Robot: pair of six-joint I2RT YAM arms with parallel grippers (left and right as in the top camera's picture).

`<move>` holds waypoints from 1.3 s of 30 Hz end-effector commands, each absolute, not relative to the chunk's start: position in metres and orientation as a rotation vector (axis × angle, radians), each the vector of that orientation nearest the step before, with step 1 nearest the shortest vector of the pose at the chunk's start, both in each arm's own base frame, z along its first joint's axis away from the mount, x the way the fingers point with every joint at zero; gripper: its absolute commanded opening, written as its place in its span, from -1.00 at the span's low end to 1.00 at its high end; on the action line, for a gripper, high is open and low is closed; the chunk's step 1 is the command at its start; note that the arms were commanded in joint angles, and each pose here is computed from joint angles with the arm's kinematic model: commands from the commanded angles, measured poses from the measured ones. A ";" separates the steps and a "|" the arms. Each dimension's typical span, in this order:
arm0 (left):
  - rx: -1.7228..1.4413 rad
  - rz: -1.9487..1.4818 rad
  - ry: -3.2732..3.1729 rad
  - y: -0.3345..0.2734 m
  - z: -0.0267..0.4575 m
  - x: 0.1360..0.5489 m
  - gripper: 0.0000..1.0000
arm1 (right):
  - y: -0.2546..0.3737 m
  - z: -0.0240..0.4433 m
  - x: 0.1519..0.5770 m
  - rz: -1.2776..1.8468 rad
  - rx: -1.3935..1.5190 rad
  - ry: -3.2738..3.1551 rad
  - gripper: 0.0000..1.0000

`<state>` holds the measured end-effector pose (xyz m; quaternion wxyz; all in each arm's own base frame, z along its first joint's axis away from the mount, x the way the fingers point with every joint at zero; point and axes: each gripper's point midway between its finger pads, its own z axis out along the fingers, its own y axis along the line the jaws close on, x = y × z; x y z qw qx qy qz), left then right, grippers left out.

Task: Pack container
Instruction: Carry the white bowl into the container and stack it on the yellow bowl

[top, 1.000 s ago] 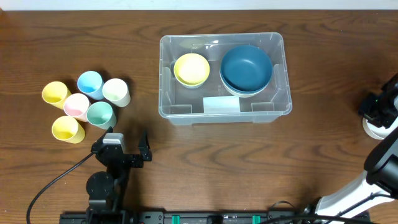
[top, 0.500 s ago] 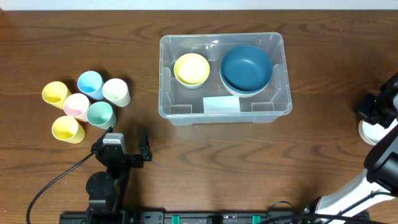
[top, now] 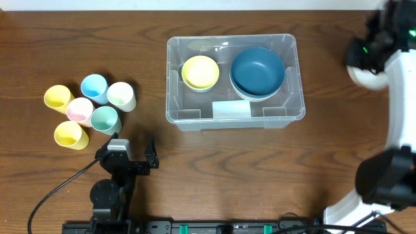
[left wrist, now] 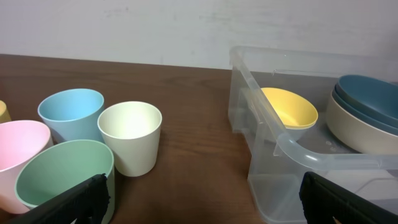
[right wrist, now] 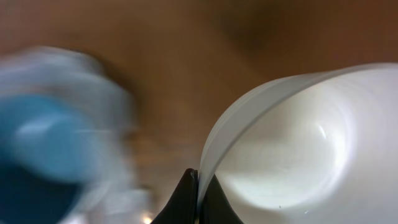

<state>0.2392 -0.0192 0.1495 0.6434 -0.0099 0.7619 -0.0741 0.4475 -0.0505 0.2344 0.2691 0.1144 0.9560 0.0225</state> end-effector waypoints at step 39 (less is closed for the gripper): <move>-0.013 -0.168 1.775 -0.020 0.136 0.238 0.96 | 0.361 0.097 0.436 0.278 -0.851 2.476 -0.22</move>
